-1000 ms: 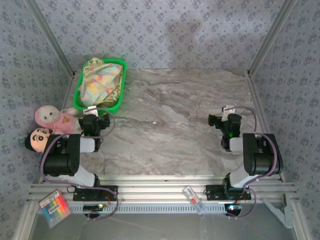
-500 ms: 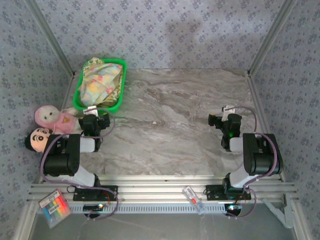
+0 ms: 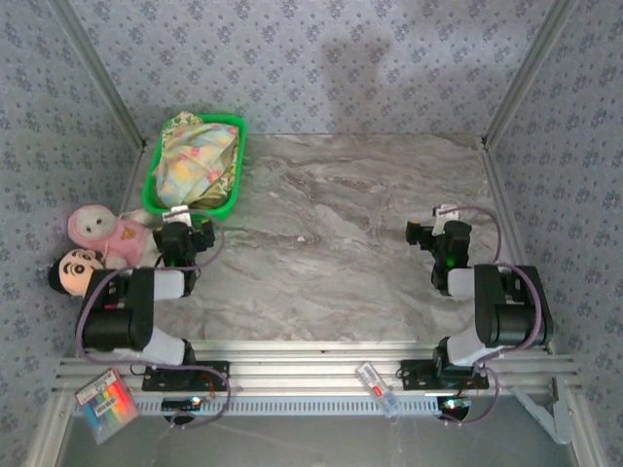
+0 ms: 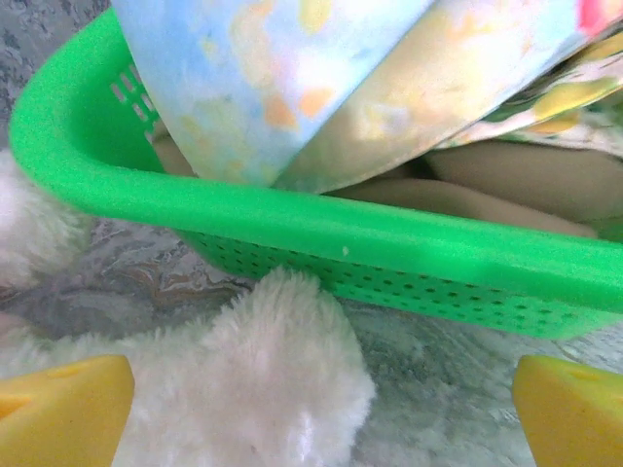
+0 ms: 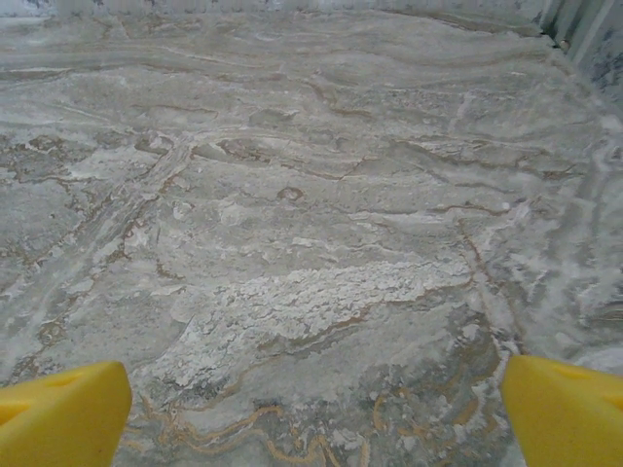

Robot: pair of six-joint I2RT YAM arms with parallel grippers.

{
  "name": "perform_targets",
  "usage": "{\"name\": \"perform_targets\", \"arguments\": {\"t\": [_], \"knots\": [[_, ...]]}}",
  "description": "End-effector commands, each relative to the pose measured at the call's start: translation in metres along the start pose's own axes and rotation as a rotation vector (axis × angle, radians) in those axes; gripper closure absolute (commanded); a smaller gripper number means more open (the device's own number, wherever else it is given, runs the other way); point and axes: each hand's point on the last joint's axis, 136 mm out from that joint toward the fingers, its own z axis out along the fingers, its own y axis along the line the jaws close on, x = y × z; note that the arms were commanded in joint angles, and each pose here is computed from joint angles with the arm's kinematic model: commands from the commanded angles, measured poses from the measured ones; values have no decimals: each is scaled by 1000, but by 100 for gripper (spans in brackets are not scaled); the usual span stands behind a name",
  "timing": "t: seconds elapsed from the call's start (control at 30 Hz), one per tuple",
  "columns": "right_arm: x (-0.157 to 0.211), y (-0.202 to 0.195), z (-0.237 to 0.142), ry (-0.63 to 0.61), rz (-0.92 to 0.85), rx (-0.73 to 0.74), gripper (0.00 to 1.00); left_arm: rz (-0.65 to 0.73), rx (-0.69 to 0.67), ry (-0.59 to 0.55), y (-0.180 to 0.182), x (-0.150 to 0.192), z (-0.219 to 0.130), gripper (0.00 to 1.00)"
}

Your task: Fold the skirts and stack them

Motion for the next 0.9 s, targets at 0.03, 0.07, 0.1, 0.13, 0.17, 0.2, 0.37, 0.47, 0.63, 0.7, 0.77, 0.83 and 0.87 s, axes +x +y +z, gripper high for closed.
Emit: {"name": "perform_targets", "arguments": {"t": [0.03,0.07,0.1,0.13,0.17,0.2,0.37,0.47,0.63,0.7,0.77,0.83,0.87], "knots": [[-38,3,-20,-58,-49,35,0,-58,-51,-36,13,-36,-33,0],[-47,5,-25,-70,-36,39,0,-95,-75,-50,19,-40,-43,0],[-57,5,-30,-85,1,43,0,-134,-114,-65,27,-44,-54,0],[-65,5,-34,-100,40,42,0,-176,-141,-71,34,-47,-62,0],[-74,4,-38,-117,90,44,0,-229,-179,-71,43,-53,-72,0],[-83,2,-42,-138,141,48,0,-274,-210,-70,50,-60,-81,0],[-107,-14,-48,-171,390,128,0,-477,-275,-16,71,-101,-96,0],[-105,-23,-46,-126,517,175,0,-534,-281,130,73,-117,-73,0],[-103,-15,-36,-56,624,103,0,-426,-234,323,54,-138,-16,0],[-105,-10,-34,-31,628,72,0,-393,-203,374,45,-144,5,0],[-106,-5,-33,-12,623,44,0,-371,-167,425,34,-148,26,0],[-106,-1,-32,5,618,20,0,-362,-140,476,24,-148,45,0],[-106,1,-32,7,619,12,0,-358,-134,489,19,-148,53,0]]}}
